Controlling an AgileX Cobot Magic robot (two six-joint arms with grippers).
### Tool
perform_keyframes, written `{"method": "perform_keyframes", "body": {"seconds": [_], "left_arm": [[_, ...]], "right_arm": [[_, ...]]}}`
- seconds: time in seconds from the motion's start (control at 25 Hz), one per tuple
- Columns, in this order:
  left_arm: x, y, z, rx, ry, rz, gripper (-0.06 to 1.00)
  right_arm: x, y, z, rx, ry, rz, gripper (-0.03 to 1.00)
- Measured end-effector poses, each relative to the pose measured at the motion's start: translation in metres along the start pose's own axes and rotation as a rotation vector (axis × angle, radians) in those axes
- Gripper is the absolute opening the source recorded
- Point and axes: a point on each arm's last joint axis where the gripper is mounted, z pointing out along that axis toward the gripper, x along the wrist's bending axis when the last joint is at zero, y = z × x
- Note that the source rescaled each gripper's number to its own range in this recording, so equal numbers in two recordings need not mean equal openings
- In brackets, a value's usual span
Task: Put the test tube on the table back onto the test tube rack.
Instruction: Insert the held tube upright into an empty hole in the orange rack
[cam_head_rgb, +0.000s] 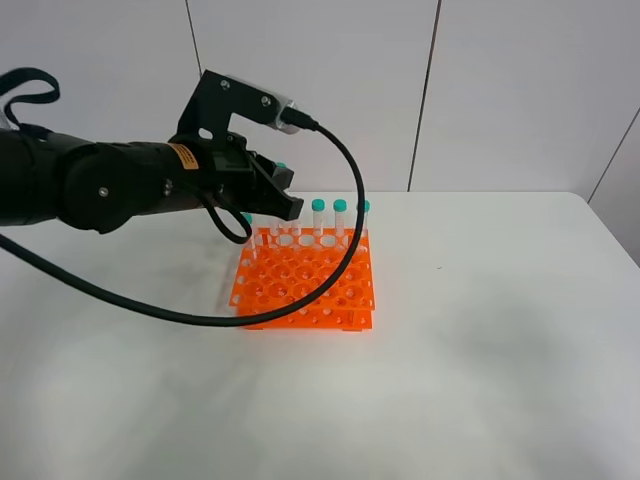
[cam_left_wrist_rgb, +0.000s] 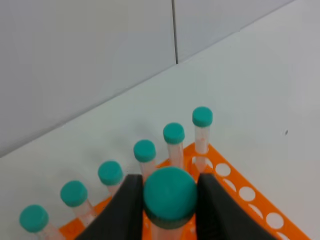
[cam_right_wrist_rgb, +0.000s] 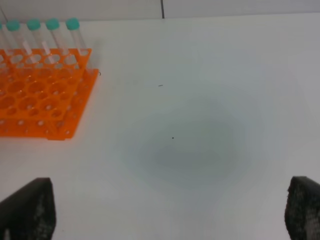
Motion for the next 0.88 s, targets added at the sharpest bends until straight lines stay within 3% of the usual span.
{"method": "perform_keyframes", "body": {"seconds": [0.2, 0.48, 0.72, 0.88], "left_arm": [[0.0, -0.008, 0.012, 0.065, -0.009, 0.007, 0.0], [0.015, 0.005, 0.041, 0.159, -0.006, -0.006, 0.0], [0.021, 0.003, 0.052, 0.137, 0.015, -0.011, 0.0], [0.038, -0.007, 0.058, 0.15, 0.053, -0.03, 0.0]], "right_arm": [[0.0, 0.0, 0.0, 0.0, 0.0, 0.0, 1.0], [0.0, 0.0, 0.0, 0.0, 0.0, 0.0, 1.0], [0.0, 0.0, 0.0, 0.0, 0.0, 0.0, 1.0], [0.0, 0.0, 0.0, 0.0, 0.0, 0.0, 1.0]]}}
